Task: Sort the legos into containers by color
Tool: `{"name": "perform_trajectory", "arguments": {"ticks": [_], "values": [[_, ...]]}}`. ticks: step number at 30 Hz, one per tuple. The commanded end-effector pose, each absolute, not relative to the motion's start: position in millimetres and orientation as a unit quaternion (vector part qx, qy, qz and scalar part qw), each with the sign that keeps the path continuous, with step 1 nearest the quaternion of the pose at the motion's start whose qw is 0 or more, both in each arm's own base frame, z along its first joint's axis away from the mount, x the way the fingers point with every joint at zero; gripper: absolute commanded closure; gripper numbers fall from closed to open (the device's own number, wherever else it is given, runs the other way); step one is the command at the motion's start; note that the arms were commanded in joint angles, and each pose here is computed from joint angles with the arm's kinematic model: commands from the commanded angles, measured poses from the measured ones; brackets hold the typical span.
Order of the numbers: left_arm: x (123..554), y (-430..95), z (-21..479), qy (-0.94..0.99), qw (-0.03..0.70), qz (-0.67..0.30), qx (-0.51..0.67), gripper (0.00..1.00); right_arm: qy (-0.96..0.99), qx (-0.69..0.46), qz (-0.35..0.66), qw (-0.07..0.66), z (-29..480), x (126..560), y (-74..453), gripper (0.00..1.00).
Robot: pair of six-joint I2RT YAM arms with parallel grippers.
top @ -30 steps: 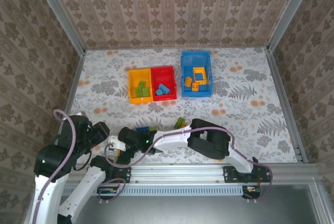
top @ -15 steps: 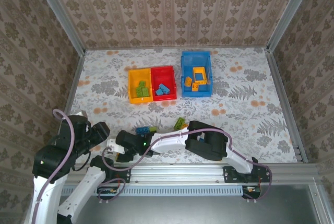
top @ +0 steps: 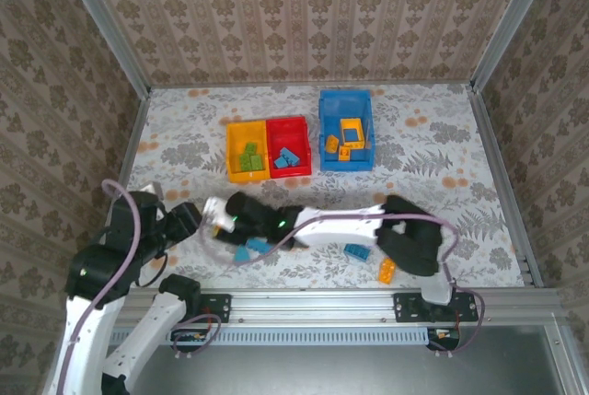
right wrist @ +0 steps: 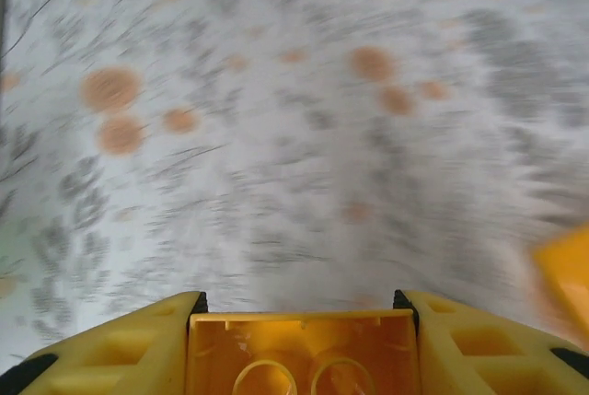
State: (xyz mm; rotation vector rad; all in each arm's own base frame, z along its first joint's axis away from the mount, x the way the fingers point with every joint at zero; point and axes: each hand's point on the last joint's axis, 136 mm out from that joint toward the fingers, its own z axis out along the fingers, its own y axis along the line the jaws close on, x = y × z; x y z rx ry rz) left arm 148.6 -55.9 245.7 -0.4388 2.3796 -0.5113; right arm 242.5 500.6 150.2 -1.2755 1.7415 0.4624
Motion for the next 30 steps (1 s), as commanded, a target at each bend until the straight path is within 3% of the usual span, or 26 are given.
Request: {"name": "perform_trajectory", "arguments": {"ticks": [1, 8, 15, 22, 30], "values": [[183.9, -97.1, 246.9, 0.901, 0.323, -0.264, -0.122, 0.41, 0.743, -0.423, 0.151, 0.496, 180.8, 294.8, 432.0, 0.67], [240.4, -169.7, 240.4, 0.904, 0.326, -0.277, -0.026, 0.41, 0.828, -0.244, 0.105, 0.494, 183.0, 359.0, 287.3, 0.68], [276.8, -261.4, 225.3, 0.913, 0.299, -0.271, 0.067, 0.40, 0.907, -0.076, 0.041, 0.413, 151.2, 411.2, 192.7, 0.69], [299.5, -305.6, 215.2, 0.915, 0.278, -0.274, 0.105, 0.40, 0.941, 0.014, 0.001, 0.338, 119.2, 440.7, 158.6, 0.69], [299.0, -312.9, 207.3, 0.917, 0.262, -0.277, 0.117, 0.40, 0.949, 0.085, -0.028, 0.302, 104.3, 451.1, 152.5, 0.67]]}}
